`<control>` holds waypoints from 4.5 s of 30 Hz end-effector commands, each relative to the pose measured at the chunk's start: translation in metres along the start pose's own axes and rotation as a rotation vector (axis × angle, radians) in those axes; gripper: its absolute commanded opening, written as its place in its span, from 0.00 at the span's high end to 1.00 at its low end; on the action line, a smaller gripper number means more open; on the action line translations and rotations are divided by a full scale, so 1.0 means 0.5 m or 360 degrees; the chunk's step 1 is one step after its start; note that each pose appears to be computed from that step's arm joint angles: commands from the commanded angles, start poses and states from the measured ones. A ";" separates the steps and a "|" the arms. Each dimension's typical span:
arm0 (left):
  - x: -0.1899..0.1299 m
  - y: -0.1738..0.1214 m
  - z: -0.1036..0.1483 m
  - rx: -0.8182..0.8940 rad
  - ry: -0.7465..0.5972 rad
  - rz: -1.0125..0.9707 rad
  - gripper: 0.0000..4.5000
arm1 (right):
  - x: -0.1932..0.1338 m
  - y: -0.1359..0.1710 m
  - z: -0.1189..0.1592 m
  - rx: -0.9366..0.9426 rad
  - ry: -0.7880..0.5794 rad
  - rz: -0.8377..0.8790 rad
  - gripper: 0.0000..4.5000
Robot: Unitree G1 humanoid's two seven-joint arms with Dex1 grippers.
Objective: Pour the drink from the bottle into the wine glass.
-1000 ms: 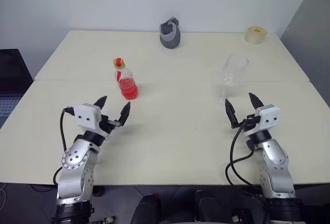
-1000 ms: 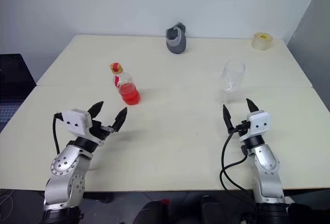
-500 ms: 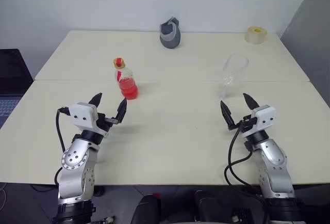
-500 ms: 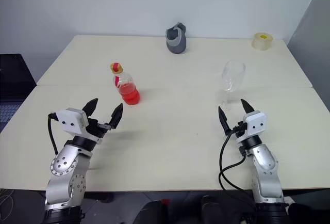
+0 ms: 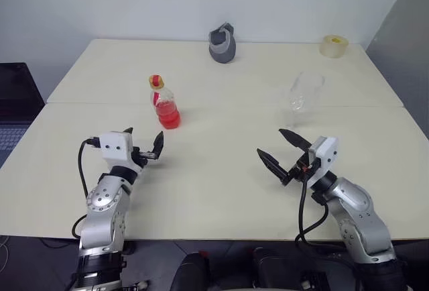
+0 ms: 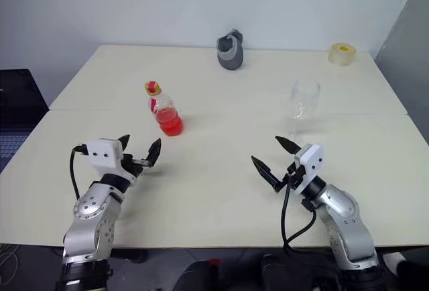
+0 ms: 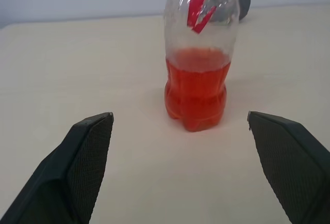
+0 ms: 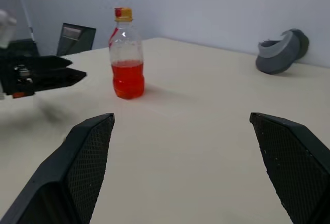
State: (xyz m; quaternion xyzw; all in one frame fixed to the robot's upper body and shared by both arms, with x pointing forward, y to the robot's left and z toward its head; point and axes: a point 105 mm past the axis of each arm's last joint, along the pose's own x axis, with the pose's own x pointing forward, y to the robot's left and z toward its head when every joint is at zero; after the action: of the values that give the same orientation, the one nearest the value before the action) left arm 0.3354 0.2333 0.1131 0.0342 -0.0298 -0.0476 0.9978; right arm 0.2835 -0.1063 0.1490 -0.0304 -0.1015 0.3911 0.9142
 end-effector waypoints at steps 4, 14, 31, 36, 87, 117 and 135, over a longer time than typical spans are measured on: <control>0.044 -0.020 0.009 0.0008 0.0007 -0.0062 0.01 | 0.025 0.018 0.051 -0.0014 0.0029 0.0196 0.00; 0.103 -0.026 -0.003 0.0076 0.0051 -0.0098 0.01 | 0.050 0.031 0.074 -0.0014 -0.0001 0.0272 0.00; 0.200 -0.044 0.028 0.0028 -0.0022 -0.0086 0.01 | 0.061 0.047 0.086 0.0008 -0.0056 0.0327 0.00; 0.227 -0.059 0.032 -0.0006 -0.0013 -0.0102 0.01 | 0.065 0.050 0.089 0.0005 -0.0068 0.0318 0.00; 0.000 -0.402 0.044 0.0329 -0.0041 -0.1889 0.57 | 0.068 0.063 0.134 -0.0065 0.0135 0.0345 0.09; -0.023 -0.411 0.047 0.0382 -0.0086 -0.1997 0.76 | 0.052 0.011 0.131 -0.0367 0.0429 0.1126 0.73; 0.006 -0.435 0.051 0.0189 -0.0095 -0.1809 0.77 | 0.035 0.057 0.149 -0.0077 0.0007 0.0005 0.19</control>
State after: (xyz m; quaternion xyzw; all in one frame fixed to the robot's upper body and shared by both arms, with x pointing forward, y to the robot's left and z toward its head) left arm 0.3149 0.0178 0.1070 0.0990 -0.0071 -0.5753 0.8119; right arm 0.2638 -0.0774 0.2110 -0.0405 -0.0825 0.4012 0.9114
